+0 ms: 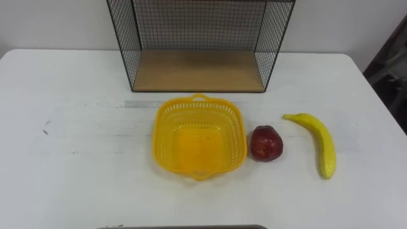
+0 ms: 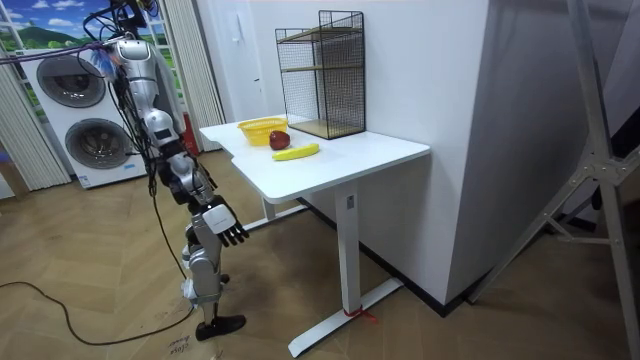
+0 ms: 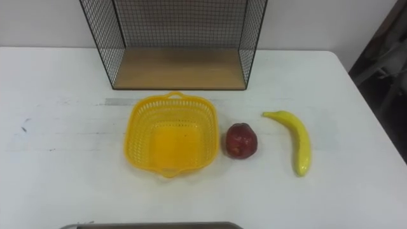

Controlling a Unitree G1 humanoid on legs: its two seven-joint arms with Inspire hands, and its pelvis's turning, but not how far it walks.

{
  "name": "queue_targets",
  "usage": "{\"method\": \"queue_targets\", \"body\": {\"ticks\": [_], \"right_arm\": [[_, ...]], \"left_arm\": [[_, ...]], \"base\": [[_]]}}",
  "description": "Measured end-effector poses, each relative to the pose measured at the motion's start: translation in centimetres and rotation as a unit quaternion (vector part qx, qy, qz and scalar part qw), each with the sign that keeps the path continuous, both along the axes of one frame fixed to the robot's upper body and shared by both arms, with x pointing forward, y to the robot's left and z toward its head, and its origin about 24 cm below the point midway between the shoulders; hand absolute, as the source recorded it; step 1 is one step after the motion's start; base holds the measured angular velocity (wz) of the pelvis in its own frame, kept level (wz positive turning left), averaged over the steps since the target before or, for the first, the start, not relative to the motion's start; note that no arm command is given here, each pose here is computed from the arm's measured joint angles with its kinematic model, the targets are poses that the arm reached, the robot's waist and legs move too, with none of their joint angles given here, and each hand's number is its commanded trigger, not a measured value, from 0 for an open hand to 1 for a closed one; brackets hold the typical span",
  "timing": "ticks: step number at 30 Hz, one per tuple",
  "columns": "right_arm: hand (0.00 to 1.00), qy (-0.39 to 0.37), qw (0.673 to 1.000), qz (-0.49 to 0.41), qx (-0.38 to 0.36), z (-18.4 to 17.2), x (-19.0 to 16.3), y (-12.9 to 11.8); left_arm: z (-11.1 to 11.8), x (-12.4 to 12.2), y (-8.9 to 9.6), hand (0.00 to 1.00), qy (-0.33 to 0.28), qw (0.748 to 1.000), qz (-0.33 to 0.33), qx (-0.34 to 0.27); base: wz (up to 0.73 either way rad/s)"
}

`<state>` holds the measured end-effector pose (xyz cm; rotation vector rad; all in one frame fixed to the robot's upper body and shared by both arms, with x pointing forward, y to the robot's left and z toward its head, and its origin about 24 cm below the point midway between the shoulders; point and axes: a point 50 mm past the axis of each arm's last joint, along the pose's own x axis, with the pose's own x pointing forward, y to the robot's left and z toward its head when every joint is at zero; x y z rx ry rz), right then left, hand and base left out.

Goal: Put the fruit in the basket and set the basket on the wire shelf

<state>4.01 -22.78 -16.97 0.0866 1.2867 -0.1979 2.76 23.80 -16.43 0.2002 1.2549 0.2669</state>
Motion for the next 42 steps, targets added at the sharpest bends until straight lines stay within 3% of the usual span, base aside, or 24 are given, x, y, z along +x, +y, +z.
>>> {"method": "queue_targets", "body": {"ticks": [9, 17, 20, 23, 28, 31, 37, 39, 42], "right_arm": [[0.00, 0.015, 0.999, -0.043, -0.005, -0.1, -0.7, -0.2], [0.00, 0.043, 0.975, -0.219, -0.018, -0.1, -2.8, -1.2], [0.00, 0.046, 0.937, -0.345, -0.021, 0.0, -4.2, -1.8], [0.00, 0.038, 0.875, -0.482, -0.033, 0.3, -4.7, -3.0], [0.00, -0.012, 0.718, -0.695, -0.042, 1.4, -4.2, -6.0], [0.00, -0.038, 0.647, -0.760, -0.052, 2.3, -3.1, -7.8], [0.00, -0.073, 0.554, -0.823, -0.099, 5.6, -0.1, -12.4], [0.00, -0.112, 0.543, -0.823, -0.125, 7.6, 1.2, -14.1], [0.00, -0.197, 0.555, -0.780, -0.211, 12.2, 3.8, -16.4]], "left_arm": [[-0.2, -1.6, 0.1, 0.00, 0.039, 0.999, 0.009, 0.005], [-0.2, -3.2, 0.5, 0.00, 0.076, 0.997, 0.009, 0.014], [-0.2, -4.0, 0.5, 0.00, 0.091, 0.996, 0.016, 0.016], [0.0, -5.4, 1.1, 0.00, 0.103, 0.993, 0.049, 0.025], [0.5, -6.2, 2.5, 0.00, 0.103, 0.989, 0.096, 0.054], [0.7, -6.0, 2.9, 0.00, 0.096, 0.989, 0.095, 0.066], [1.2, -6.0, 4.1, 0.00, 0.091, 0.987, 0.093, 0.092], [1.3, -5.9, 4.2, 0.00, 0.085, 0.988, 0.090, 0.095], [1.4, -5.1, 4.4, 0.00, 0.075, 0.989, 0.075, 0.101]], "base": [[0.00], [0.00], [0.04], [-0.08], [0.00], [-0.06], [-0.05], [0.00], [0.00]]}}
